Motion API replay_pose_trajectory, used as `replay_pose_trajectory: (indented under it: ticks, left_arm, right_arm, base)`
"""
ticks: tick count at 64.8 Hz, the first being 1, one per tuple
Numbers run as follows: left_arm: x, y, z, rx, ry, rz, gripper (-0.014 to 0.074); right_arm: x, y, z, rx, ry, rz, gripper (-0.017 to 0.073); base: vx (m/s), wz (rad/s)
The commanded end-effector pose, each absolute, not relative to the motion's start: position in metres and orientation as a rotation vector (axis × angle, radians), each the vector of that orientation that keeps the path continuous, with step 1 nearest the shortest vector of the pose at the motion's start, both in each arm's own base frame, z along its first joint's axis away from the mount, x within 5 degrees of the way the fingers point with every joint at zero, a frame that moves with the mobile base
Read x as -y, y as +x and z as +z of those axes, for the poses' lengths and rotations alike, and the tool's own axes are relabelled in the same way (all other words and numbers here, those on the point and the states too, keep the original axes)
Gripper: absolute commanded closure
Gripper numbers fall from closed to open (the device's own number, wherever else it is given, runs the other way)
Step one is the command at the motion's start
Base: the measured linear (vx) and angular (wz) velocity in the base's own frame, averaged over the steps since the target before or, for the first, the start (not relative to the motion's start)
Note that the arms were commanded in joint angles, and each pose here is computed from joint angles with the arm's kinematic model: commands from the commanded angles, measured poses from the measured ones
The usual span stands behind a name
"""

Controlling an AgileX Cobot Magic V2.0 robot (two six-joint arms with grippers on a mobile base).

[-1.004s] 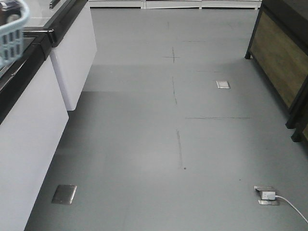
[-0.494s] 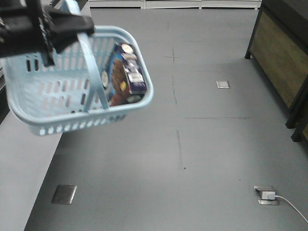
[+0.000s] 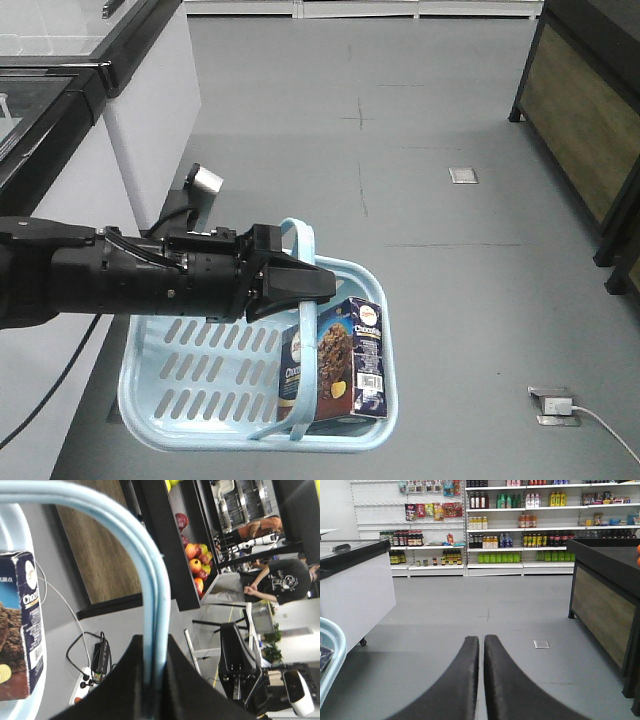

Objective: Left arm holds basket, right arm returns cookies
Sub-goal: 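Lift the basket with the left gripper and bring it in front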

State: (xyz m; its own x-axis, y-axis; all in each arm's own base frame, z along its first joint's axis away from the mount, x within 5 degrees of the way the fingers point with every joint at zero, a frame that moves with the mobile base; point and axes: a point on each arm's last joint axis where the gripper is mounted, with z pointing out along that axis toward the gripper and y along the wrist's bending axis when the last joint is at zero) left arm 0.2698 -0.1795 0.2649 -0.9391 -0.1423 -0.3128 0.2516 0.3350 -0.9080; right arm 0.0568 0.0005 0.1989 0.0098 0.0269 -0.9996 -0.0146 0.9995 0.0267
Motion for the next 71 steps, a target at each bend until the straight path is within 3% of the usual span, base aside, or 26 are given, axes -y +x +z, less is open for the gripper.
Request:
replay_pose_trajectory:
  ticks: [1, 18, 71]
  left_arm:
    - [0.186, 0.263, 0.299, -2.094, 0.096, -1.775, 0.0599]
    - [0.199, 0.254, 0.299, -2.109, 0.146, -1.802, 0.0599]
    - [0.196, 0.260, 0.293, -2.144, 0.085, -1.704, 0.0596]
  right_arm:
    - [-0.001, 0.056, 0.200, -1.495, -0.008, 0.030, 0.0570]
    - [-0.001, 0.056, 0.200, -1.495, -0.008, 0.030, 0.0570]
    - [-0.001, 0.056, 0.200, -1.496, -0.008, 0.030, 0.0570]
  base:
    - [0.00, 0.00]
    - [0.00, 0.00]
    - [0.00, 0.00]
